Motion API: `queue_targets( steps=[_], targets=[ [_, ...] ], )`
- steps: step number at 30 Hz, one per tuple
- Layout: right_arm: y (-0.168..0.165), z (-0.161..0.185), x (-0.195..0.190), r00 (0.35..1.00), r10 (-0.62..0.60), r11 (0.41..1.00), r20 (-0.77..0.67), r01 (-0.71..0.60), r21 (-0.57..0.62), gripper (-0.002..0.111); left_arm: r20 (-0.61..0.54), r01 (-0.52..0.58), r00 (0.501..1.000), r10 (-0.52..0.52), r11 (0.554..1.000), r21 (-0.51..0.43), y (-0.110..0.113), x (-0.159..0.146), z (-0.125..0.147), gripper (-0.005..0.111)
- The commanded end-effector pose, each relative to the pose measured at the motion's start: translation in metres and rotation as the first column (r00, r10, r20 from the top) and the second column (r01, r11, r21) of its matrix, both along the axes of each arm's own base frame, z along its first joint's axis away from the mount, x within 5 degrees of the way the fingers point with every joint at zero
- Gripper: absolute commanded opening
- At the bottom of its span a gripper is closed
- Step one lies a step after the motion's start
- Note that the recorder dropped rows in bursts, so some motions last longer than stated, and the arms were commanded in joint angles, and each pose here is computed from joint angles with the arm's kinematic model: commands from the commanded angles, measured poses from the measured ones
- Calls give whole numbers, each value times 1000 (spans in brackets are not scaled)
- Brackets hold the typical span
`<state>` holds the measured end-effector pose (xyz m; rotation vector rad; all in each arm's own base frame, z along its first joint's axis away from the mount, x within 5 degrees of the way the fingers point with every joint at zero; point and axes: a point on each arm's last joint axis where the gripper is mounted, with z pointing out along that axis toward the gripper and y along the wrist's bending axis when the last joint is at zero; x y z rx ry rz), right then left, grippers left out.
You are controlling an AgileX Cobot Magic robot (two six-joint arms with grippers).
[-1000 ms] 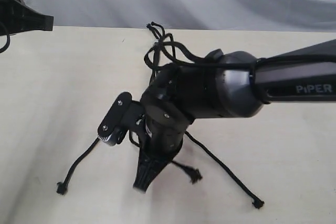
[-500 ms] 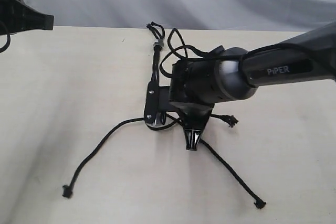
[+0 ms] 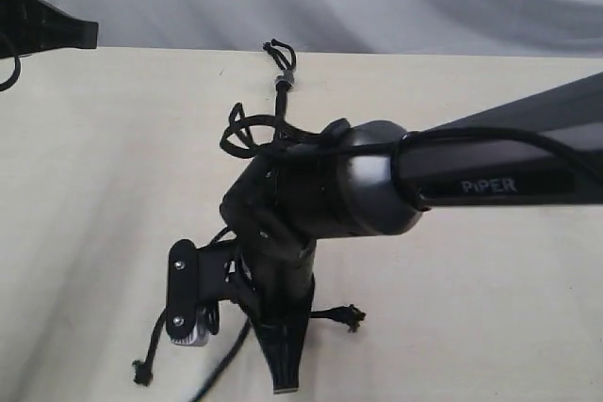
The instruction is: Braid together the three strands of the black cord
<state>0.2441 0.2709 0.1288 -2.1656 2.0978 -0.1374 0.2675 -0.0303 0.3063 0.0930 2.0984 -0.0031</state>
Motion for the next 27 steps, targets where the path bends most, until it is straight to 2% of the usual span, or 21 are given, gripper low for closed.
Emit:
queue_targets(
  steps=[1, 6, 15, 24, 26, 27],
  targets=[
    [-3, 22, 5, 998, -45, 995, 39, 42, 91, 0, -4, -7, 1000, 7, 1000, -16, 0, -2, -1, 0],
    [-33, 40, 30, 977, -204, 973, 68, 194, 127, 0, -4, -7, 1000, 7, 1000, -16, 0, -2, -1, 0],
    [-87, 40, 62, 919, -395, 916, 25, 391, 85, 0, -4, -7, 1000, 7, 1000, -16, 0, -2, -1, 0],
    [-94, 28, 69, 895, -446, 893, -5, 445, 72, 1, -4, -7, 1000, 7, 1000, -16, 0, -2, -1, 0],
    [-94, 27, 70, 882, -470, 879, 1, 469, 84, 6, -4, -7, 1000, 7, 1000, -16, 0, -2, -1, 0],
    [-94, 27, 70, 879, -476, 876, 2, 474, 89, 13, -4, -7, 1000, 7, 1000, -16, 0, -2, -1, 0]
  ],
)
